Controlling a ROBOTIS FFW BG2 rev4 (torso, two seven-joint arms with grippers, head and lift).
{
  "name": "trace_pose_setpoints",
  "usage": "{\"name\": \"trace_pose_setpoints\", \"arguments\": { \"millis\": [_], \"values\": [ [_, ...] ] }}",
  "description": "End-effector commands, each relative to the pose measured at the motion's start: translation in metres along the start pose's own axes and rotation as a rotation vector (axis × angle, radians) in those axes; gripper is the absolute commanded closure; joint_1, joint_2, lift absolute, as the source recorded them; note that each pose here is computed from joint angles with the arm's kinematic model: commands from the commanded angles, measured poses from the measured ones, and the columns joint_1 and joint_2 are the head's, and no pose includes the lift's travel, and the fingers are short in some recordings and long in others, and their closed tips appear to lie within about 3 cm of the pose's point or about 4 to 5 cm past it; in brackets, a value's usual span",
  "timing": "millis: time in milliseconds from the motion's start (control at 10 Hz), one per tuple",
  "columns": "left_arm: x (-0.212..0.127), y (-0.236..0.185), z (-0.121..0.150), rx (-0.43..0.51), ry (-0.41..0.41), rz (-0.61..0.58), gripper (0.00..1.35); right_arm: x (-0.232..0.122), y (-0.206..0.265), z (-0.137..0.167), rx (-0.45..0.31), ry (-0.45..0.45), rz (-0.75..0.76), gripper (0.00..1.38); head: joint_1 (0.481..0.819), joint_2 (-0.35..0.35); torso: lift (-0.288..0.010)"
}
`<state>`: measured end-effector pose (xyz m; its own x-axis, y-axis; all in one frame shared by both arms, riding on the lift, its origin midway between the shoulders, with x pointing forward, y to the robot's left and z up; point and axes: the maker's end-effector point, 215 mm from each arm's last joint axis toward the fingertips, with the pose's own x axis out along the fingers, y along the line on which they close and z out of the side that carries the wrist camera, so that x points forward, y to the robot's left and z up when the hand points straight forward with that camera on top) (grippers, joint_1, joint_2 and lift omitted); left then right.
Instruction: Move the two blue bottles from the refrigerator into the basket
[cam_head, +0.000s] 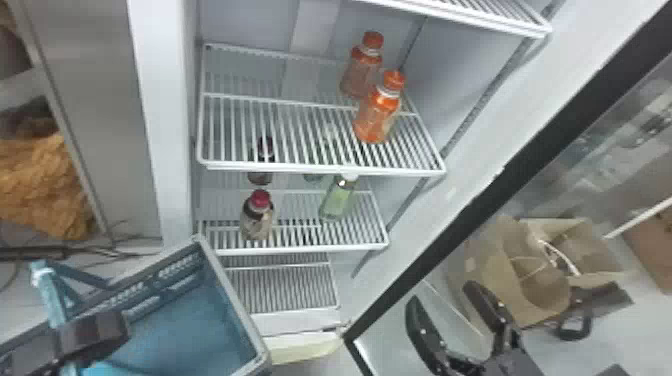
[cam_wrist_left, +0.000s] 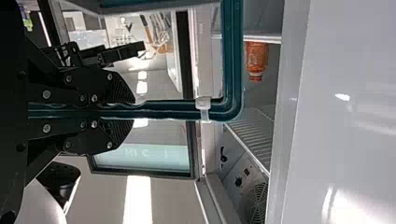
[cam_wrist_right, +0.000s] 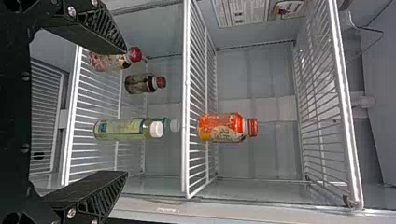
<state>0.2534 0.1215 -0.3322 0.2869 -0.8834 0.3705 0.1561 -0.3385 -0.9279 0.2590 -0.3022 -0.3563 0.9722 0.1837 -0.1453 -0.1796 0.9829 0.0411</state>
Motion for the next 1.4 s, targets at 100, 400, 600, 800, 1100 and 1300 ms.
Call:
{"name": "trace_pose_setpoints", "arguments": {
  "millis": [100,400,600,800,1100,1300],
  "values": [
    [0.0000,0.0003,-0.0003,-0.001,0.002,0.002,1.20,0.0002,-0.0003,0.0005,0.000,-0.001,-0.002,0.14,0.695,-0.350,-0.010],
    [0.0005,0.0005,-0.0009,-0.002,0.003,0.001,1.20,-0.0001,-0.0015,-0.0008,0.000,0.004,-0.005,0.14,0.695,-0.350,-0.010],
    [0.0005,0.0005,-0.0005,0.001,0.002,0.001,1.20,-0.0001,-0.0015,-0.0022,0.003,0.008,-0.005,0.15,0.695,-0.350,-0.010],
    [0.0005,0.0005,-0.0005,0.001,0.002,0.001,1.20,0.0001,-0.0006,-0.0030,0.005,0.010,-0.004,0.15,0.695,-0.350,-0.010],
    [0.0005,0.0005,-0.0005,0.001,0.002,0.001,1.20,-0.0001,-0.0015,-0.0036,0.005,0.013,-0.005,0.15,0.695,-0.350,-0.010],
    [0.0010,0.0007,-0.0010,-0.001,0.004,0.000,1.20,-0.0002,-0.0015,-0.0036,0.006,0.012,-0.006,0.15,0.695,-0.350,-0.010]
  ]
}}
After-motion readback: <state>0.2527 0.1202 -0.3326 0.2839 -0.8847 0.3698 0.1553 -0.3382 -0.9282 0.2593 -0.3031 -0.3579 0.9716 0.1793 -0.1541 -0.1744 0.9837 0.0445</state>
